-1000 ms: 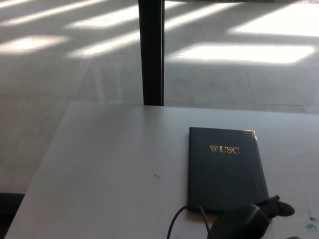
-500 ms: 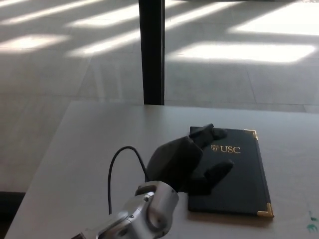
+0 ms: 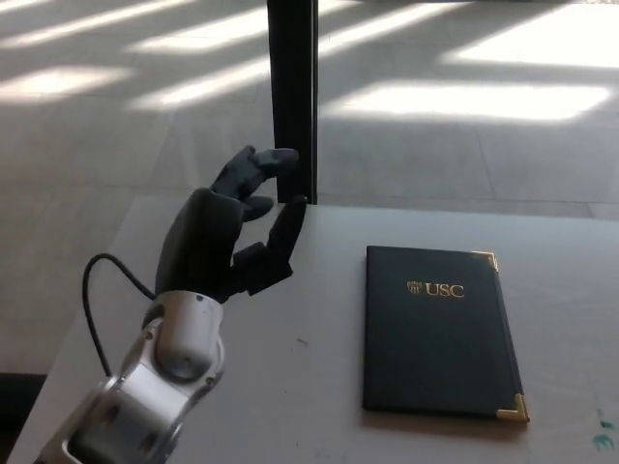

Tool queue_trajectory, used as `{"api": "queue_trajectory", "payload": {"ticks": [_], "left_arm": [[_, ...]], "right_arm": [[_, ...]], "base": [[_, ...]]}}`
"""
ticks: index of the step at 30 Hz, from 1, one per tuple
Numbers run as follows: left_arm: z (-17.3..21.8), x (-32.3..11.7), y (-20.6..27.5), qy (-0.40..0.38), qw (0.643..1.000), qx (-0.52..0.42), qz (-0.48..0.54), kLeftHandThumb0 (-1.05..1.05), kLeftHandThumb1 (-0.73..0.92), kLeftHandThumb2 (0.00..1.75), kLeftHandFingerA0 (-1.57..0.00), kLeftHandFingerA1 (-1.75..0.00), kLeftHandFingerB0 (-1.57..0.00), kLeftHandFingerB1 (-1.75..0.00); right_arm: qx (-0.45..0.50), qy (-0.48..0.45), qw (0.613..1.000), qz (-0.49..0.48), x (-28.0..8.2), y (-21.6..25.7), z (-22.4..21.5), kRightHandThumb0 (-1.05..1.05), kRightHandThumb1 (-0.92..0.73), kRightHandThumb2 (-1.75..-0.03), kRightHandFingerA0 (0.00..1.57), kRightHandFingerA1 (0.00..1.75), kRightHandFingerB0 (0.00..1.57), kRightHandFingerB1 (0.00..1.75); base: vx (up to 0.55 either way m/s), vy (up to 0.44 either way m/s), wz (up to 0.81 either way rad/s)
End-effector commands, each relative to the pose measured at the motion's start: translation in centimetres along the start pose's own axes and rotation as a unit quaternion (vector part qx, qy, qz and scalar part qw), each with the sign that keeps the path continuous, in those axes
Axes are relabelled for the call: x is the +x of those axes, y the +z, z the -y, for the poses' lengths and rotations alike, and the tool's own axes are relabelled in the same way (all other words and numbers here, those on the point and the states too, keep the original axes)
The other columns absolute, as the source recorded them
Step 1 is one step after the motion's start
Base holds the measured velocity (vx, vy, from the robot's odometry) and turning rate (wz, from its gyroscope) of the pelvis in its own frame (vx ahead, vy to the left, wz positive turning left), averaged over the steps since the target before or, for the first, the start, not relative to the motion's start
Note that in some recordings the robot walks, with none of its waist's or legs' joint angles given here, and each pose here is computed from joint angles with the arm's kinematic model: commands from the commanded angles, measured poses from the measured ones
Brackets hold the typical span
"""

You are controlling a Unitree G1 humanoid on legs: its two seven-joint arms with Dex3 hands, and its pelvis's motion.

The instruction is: The robot uses its left hand to push the cover of the diary kept in the middle of the desk to close it

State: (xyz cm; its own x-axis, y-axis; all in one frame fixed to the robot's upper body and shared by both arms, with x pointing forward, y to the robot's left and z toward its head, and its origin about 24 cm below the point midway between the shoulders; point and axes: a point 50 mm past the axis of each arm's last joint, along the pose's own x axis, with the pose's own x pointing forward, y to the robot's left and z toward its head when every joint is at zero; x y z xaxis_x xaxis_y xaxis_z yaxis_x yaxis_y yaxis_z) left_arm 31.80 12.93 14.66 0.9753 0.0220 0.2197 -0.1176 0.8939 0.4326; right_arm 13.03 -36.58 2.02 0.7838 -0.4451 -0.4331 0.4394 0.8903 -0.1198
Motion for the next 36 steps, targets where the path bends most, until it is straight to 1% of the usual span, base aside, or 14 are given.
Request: {"api": "queue_trajectory", "payload": {"ticks": [1,2,10,12,19,20,24,25,28,30,31,32,33,36], "left_arm": [[-19.8,-10.3,-14.4,0.42,0.852,-0.227,-0.213,-1.01,0.82,0.95,-0.51,-0.62,-0.4,-0.57],[-20.2,-11.8,-15.8,0.447,0.825,-0.24,-0.249,-0.95,0.92,0.82,-0.54,-0.58,-0.49,-0.53],[-21.3,-18.1,-19.2,0.56,0.713,-0.311,-0.286,-0.96,0.92,0.8,-0.48,-0.59,-0.39,-0.56],[-21.5,-19.2,-20.3,0.565,0.701,-0.323,-0.291,-0.95,0.92,0.79,-0.48,-0.59,-0.4,-0.55],[-20.9,-21.3,-21.8,0.562,0.703,-0.27,-0.343,-0.96,0.92,0.83,-0.54,-0.57,-0.45,-0.55],[-20.4,-21.8,-22.2,0.565,0.69,-0.271,-0.362,-0.91,0.76,1.15,-0.48,-0.65,-0.44,-0.63],[-18.8,-23.7,-23.7,0.571,0.656,-0.299,-0.394,-0.93,0.92,0.84,-0.42,-0.67,-0.3,-0.57],[-18.3,-23.9,-23.9,0.563,0.658,-0.31,-0.392,-0.93,0.92,0.85,-0.32,-0.66,-0.19,-0.56],[-17.9,-23.2,-24.0,0.549,0.665,-0.317,-0.396,-0.9,0.78,1.17,-0.43,-0.68,-0.16,-0.57],[-17.8,-22.4,-24.0,0.547,0.667,-0.314,-0.396,-0.95,0.92,0.8,-0.51,-0.69,-0.29,-0.58],[-17.7,-22.2,-23.9,0.537,0.674,-0.318,-0.396,-0.94,0.92,0.79,-0.46,-0.65,-0.37,-0.57],[-17.6,-21.8,-23.8,0.519,0.686,-0.32,-0.396,-0.93,0.77,1.16,-0.41,-0.65,-0.4,-0.61],[-17.5,-21.6,-23.6,0.513,0.694,-0.315,-0.396,-0.97,0.92,0.76,-0.49,-0.62,-0.44,-0.55],[-17.6,-21.2,-23.4,0.508,0.702,-0.311,-0.39,-0.99,0.92,0.8,-0.54,-0.64,-0.47,-0.56]], "right_arm": [[-0.007,-0.038,0.999,-0.017,-0.6,-0.2,2.0,-0.85,-0.64,-1.08,0.61,0.69,0.49,0.58],[-0.007,-0.037,0.999,-0.02,-0.6,-0.3,2.1,-0.89,-0.84,-0.65,0.62,0.63,0.51,0.47],[-0.009,-0.042,0.999,-0.024,-0.8,-0.5,2.2,-0.9,-0.84,-0.65,0.66,0.66,0.52,0.49],[-0.004,-0.04,0.999,-0.023,-0.8,-0.6,2.3,-0.84,-0.65,-1.08,0.6,0.7,0.49,0.59],[0.003,-0.039,0.999,-0.016,-0.6,-0.4,2.5,-0.87,-0.84,-0.65,0.62,0.65,0.5,0.47],[0.003,-0.035,0.999,-0.014,-0.6,-0.3,2.3,-0.83,-0.66,-1.08,0.6,0.71,0.47,0.59],[-0.006,-0.034,0.999,-0.014,-0.5,-0.1,2.4,-0.86,-0.85,-0.66,0.62,0.64,0.5,0.48],[-0.007,-0.039,0.999,-0.016,-0.4,-0.1,2.5,-0.82,-0.66,-1.08,0.61,0.69,0.48,0.58],[-0.001,-0.04,0.999,-0.015,-0.4,0.0,2.5,-0.81,-0.65,-1.08,0.61,0.69,0.48,0.58],[0.0,-0.038,0.999,-0.015,-0.5,0.1,2.3,-0.82,-0.65,-1.08,0.62,0.72,0.48,0.59],[-0.003,-0.038,0.999,-0.016,-0.4,0.1,2.4,-0.87,-0.85,-0.66,0.65,0.66,0.51,0.46],[-0.001,-0.037,0.999,-0.011,-0.5,0.1,2.4,-0.82,-0.65,-1.08,0.6,0.7,0.48,0.58],[0.0,-0.035,0.999,-0.012,-0.5,0.1,2.4,-0.87,-0.85,-0.66,0.64,0.65,0.51,0.47],[0.003,-0.037,0.999,-0.011,-0.7,0.2,2.2,-0.83,-0.64,-1.08,0.62,0.72,0.47,0.59]], "base": [[0.0,0.0,0.0],[0.0,0.0,0.0],[0.0,0.0,0.0],[0.0,0.0,0.0],[0.0,0.0,0.0],[0.0,0.0,0.0],[0.0,0.0,0.0],[0.0,0.0,0.0],[0.0,0.0,0.0],[0.0,0.0,0.0],[0.0,0.0,0.0],[0.0,0.0,0.0],[0.0,0.0,0.0],[0.0,0.0,0.0]]}}
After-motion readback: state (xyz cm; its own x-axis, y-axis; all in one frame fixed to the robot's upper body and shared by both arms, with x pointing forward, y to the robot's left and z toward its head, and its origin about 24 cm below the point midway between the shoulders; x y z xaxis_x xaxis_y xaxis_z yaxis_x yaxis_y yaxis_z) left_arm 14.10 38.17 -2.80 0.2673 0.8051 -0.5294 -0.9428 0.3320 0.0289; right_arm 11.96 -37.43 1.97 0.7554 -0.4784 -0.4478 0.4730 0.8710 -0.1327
